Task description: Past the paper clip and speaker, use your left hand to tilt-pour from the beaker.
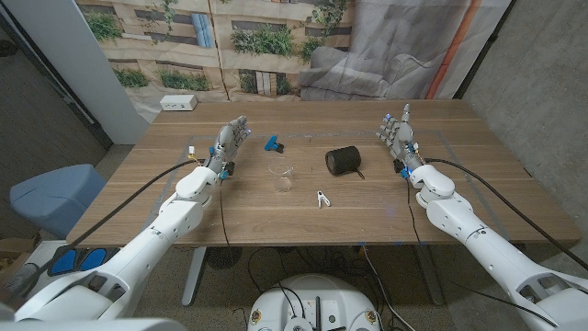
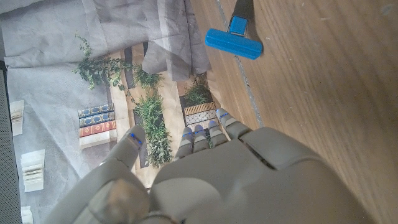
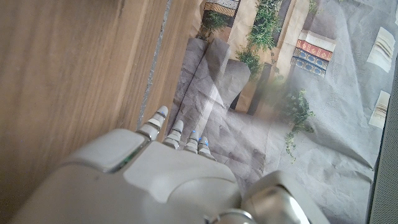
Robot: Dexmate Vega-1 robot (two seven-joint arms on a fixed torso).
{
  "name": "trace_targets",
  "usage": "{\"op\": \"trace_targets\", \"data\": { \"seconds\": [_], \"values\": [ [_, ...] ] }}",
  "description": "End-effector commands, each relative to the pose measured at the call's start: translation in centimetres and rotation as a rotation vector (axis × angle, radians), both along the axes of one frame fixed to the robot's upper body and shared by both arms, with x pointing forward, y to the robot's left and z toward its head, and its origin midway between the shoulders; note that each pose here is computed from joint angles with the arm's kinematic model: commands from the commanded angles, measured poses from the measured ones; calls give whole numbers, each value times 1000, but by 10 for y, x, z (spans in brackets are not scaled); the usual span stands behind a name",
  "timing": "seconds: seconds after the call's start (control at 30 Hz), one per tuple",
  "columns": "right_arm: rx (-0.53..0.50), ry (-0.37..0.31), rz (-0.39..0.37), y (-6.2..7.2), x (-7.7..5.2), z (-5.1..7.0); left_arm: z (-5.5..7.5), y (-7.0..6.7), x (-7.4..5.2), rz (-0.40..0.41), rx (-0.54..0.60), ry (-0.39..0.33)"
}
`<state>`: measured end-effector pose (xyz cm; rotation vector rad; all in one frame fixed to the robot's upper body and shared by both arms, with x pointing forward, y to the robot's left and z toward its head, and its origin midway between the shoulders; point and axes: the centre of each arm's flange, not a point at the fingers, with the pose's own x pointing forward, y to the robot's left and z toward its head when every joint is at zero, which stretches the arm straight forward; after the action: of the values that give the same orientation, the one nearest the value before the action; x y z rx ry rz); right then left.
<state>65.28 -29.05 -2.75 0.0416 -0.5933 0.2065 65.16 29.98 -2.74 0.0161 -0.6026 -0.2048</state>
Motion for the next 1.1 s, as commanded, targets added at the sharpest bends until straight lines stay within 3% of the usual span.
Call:
{"op": "trace_targets", "data": {
  "seconds": [0.03, 0.27, 0.57, 1.1],
  "values": [
    [0, 0, 0, 0, 0, 0, -4, 22, -23, 42, 71, 9],
    [0, 0, 0, 0, 0, 0, -2, 38, -36, 40, 116, -2],
    [0, 0, 0, 0, 0, 0, 2, 48, -48, 3, 208, -23],
    [0, 0, 0, 0, 0, 0, -3, 45, -58, -80, 301, -61]
  ]
}}
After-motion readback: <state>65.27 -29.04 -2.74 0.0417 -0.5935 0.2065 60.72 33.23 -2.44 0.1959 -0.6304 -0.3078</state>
